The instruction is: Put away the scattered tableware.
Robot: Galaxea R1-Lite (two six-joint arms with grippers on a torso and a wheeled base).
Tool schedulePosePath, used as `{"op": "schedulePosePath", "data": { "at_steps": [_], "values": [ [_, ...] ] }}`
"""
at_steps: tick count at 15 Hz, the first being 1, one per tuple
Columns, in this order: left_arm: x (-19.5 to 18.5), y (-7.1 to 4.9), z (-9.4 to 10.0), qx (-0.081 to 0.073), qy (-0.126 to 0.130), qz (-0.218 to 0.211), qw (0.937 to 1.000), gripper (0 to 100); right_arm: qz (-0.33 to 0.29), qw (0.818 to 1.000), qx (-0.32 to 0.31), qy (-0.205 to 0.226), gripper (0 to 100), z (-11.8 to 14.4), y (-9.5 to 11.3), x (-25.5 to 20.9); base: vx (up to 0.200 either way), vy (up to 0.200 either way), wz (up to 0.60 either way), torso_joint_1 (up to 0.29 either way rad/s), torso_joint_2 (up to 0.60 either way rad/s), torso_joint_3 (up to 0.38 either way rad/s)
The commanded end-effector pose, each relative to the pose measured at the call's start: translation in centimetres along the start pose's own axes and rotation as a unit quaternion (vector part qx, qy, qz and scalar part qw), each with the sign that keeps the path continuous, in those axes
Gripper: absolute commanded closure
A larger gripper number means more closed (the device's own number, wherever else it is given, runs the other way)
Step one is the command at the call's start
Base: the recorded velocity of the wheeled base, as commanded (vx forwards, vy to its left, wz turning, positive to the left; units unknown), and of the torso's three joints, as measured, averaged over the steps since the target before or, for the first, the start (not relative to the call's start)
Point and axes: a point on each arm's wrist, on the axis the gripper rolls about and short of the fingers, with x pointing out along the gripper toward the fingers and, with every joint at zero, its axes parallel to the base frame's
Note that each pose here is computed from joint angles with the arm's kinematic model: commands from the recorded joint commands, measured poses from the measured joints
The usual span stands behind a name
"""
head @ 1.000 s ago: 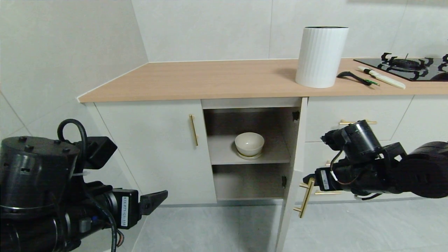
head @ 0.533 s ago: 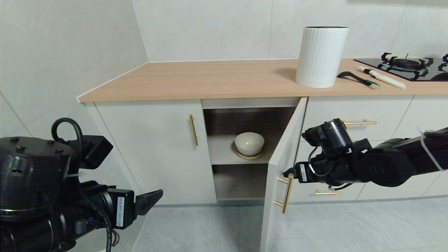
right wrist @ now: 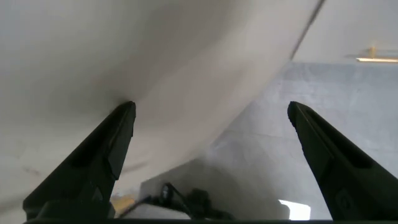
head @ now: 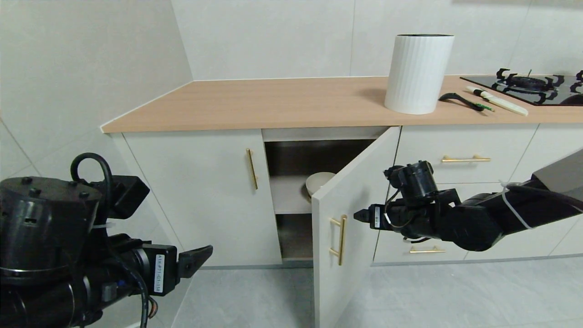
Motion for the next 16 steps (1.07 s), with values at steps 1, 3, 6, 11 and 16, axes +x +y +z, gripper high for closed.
{"op": "schedulePosePath", "data": {
  "at_steps": [1,3,6,11,16],
  "values": [
    [0.1,0.0,0.0,0.0,0.002,0.0,1.0,0,0.002,1.0,0.009,0.004,0,-0.4,0.5,1.1,0.0,0.0,0.0,0.0,0.0,0.0],
    [0.1,0.0,0.0,0.001,0.0,0.009,1.0,0,0.006,0.999,0.043,-0.002,0,-0.1,0.8,1.6,0.0,0.0,0.0,0.0,0.0,0.0],
    [0.3,0.0,-0.1,0.002,0.002,0.012,0.9999,0,0.011,0.998,0.067,-0.008,0,0.2,1.3,2.2,0.2,0.0,0.0,-0.001,0.0,-0.001],
    [0.3,0.0,-0.1,0.002,0.002,0.012,0.9999,0,0.025,0.995,0.098,-0.017,0,0.7,2.2,2.0,0.12,0.0,0.0,0.001,0.0,-0.002],
    [0.3,0.0,-0.1,0.001,0.002,0.011,0.9999,0,0.032,0.992,0.123,-0.024,0,1.1,2.7,1.9,0.0,0.0,0.0,0.0,0.0,0.0]
  ]
}}
